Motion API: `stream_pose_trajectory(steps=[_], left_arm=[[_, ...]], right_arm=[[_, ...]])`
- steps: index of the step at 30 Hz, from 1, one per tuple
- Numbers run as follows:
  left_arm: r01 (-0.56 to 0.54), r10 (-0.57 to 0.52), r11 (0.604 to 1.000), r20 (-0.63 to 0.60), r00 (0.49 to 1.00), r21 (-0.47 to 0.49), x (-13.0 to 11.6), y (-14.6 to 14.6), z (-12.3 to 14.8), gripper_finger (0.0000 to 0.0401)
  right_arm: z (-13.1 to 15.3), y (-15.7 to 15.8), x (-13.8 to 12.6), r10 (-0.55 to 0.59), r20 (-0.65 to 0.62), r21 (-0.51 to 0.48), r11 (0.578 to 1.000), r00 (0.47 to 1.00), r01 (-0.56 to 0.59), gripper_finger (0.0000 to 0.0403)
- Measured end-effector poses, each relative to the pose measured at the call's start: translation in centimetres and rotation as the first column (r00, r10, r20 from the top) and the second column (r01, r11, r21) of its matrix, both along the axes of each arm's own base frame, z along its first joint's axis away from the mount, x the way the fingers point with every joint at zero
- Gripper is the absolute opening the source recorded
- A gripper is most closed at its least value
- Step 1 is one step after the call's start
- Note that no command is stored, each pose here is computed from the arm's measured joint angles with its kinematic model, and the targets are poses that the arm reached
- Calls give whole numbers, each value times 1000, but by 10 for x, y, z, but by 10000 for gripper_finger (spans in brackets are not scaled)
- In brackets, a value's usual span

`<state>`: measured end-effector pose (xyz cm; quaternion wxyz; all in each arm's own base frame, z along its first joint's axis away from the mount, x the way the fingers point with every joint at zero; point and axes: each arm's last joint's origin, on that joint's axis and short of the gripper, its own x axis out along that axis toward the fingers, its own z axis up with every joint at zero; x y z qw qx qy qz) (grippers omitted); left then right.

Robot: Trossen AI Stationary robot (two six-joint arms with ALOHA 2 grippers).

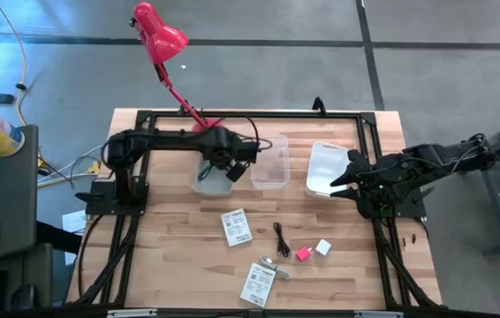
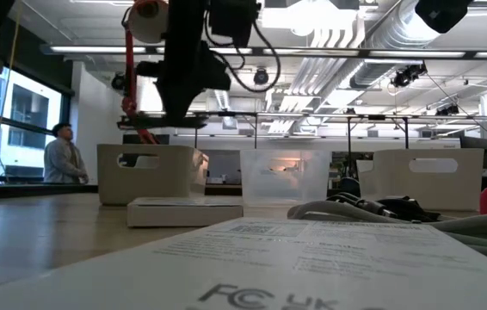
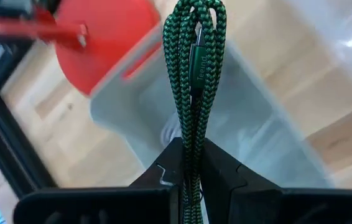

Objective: Pick and place items into bin
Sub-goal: Put the black and green charger cable into the gray bin

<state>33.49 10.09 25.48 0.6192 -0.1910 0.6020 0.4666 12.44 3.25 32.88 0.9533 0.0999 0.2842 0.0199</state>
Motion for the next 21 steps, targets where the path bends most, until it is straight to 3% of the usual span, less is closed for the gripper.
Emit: stream_pose_trajectory(steps=[8,21], left_arm=[[-26,27,998,17,999,-65,-3,-3,-33,19],[-26,27,998,23,999,-51,-3,-2,-35,19]], right_arm=[[0,-1,0,-20,10,-48,999,1000,20,128],[0,-1,0,-24,10,-43,999,1000,24,128]])
